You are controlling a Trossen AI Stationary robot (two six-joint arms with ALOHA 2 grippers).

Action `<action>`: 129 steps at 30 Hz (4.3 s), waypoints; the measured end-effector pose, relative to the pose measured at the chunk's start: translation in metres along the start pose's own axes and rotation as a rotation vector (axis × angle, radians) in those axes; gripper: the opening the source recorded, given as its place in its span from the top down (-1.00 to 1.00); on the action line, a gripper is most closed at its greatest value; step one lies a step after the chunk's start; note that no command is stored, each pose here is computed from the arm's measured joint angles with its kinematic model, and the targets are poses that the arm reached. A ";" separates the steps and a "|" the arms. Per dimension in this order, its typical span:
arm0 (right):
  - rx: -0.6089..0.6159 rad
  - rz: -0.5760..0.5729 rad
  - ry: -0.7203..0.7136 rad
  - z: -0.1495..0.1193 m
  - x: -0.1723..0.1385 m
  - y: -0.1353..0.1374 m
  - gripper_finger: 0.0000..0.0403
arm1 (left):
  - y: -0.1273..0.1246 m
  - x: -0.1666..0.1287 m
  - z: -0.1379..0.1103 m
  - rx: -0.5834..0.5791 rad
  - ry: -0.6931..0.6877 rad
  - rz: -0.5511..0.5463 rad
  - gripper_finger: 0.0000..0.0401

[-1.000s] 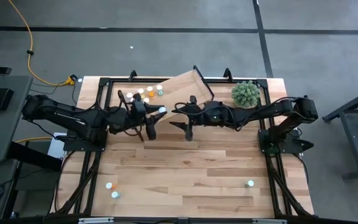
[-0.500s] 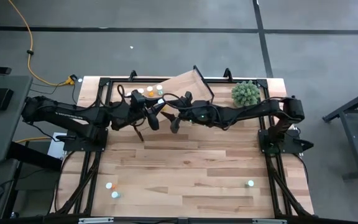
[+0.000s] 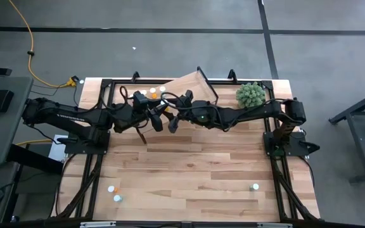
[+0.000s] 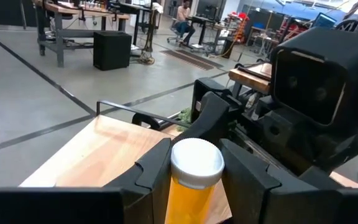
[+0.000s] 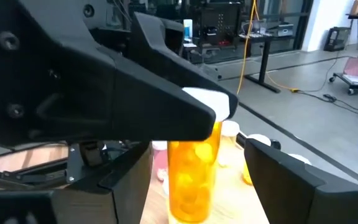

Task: Pick and place medicine bottles onto shelf by color
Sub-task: Put the right orange pill bottle on the shelf aligned with the other orange pill bottle

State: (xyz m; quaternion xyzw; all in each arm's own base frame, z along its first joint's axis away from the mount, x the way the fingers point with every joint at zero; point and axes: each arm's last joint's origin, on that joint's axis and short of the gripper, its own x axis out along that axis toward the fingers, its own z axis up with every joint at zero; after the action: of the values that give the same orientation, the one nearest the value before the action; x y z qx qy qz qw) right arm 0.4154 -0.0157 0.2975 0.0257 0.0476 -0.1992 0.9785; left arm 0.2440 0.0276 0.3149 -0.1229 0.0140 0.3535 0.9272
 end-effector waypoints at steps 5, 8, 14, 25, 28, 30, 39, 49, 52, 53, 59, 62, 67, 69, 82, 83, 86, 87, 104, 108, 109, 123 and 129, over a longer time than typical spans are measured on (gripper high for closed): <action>0.002 -0.011 0.007 0.000 0.000 0.000 -0.07 | 0.001 0.000 0.000 0.002 -0.002 0.015 0.44; 0.006 -0.011 0.007 0.000 0.000 0.000 0.06 | 0.001 0.000 -0.001 0.005 0.000 0.018 0.44; 0.016 -0.012 0.006 0.000 0.000 0.000 0.32 | 0.001 0.000 -0.001 0.006 0.002 0.019 0.44; -0.010 -0.012 0.008 -0.001 0.000 0.000 0.56 | 0.001 0.000 -0.001 0.011 0.002 0.019 0.40; -0.038 -0.015 0.017 0.000 -0.001 -0.002 0.55 | 0.002 -0.003 0.002 0.043 -0.007 0.015 0.33; -0.058 -0.025 0.044 -0.001 -0.001 -0.005 0.53 | 0.004 -0.007 0.007 0.041 -0.024 0.012 0.27; -0.093 -0.026 0.149 -0.004 -0.003 -0.021 0.50 | 0.016 -0.031 0.024 0.016 -0.042 -0.028 0.06; -0.054 0.156 0.102 -0.046 0.039 -0.026 0.50 | 0.025 -0.071 0.050 0.007 -0.151 -0.123 0.06; -0.059 0.136 0.095 -0.055 0.048 -0.035 0.50 | 0.027 -0.077 0.053 0.005 -0.168 -0.134 0.06; -0.058 0.126 0.088 -0.054 0.049 -0.039 0.50 | 0.028 -0.079 0.054 0.009 -0.172 -0.138 0.06; -0.052 0.078 0.079 -0.051 0.055 -0.067 0.50 | 0.029 -0.081 0.055 0.014 -0.180 -0.115 0.06; -0.010 0.115 0.081 -0.051 0.056 -0.073 0.50 | 0.029 -0.081 0.055 0.021 -0.181 -0.112 0.06; -0.003 0.138 0.042 -0.051 0.058 -0.065 0.50 | 0.029 -0.081 0.055 0.029 -0.182 -0.105 0.06; -0.002 0.141 0.033 -0.059 0.062 -0.063 0.50 | 0.029 -0.081 0.055 0.037 -0.183 -0.096 0.06; 0.028 0.115 0.028 -0.065 0.067 -0.071 0.50 | 0.029 -0.081 0.057 0.024 -0.199 -0.099 0.06; 0.027 0.115 0.032 -0.066 0.067 -0.071 0.50 | 0.029 -0.081 0.057 0.023 -0.199 -0.099 0.06; 0.026 0.116 0.041 -0.067 0.067 -0.071 0.50 | 0.029 -0.081 0.057 0.024 -0.199 -0.099 0.06; 0.031 0.117 0.047 -0.067 0.067 -0.071 0.50 | 0.029 -0.081 0.057 0.024 -0.199 -0.099 0.06; 0.092 0.107 0.145 -0.078 0.068 -0.071 0.46 | 0.029 -0.081 0.057 0.021 -0.199 -0.099 0.06; 0.090 0.105 0.157 -0.079 0.067 -0.071 0.46 | 0.029 -0.081 0.057 0.022 -0.199 -0.099 0.06; 0.090 0.105 0.157 -0.079 0.067 -0.071 0.46 | 0.029 -0.081 0.057 0.022 -0.199 -0.099 0.06; 0.063 0.106 0.159 -0.079 0.067 -0.071 0.46 | 0.029 -0.081 0.057 0.028 -0.200 -0.099 0.06; 0.063 0.106 0.160 -0.079 0.067 -0.071 0.46 | 0.029 -0.081 0.057 0.031 -0.200 -0.099 0.06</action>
State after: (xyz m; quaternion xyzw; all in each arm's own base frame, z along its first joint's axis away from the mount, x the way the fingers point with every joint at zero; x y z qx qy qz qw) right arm 0.4426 -0.1016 0.2094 0.0746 0.1180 -0.1459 0.9794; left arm 0.1607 0.0090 0.3729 -0.0734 -0.0791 0.3175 0.9421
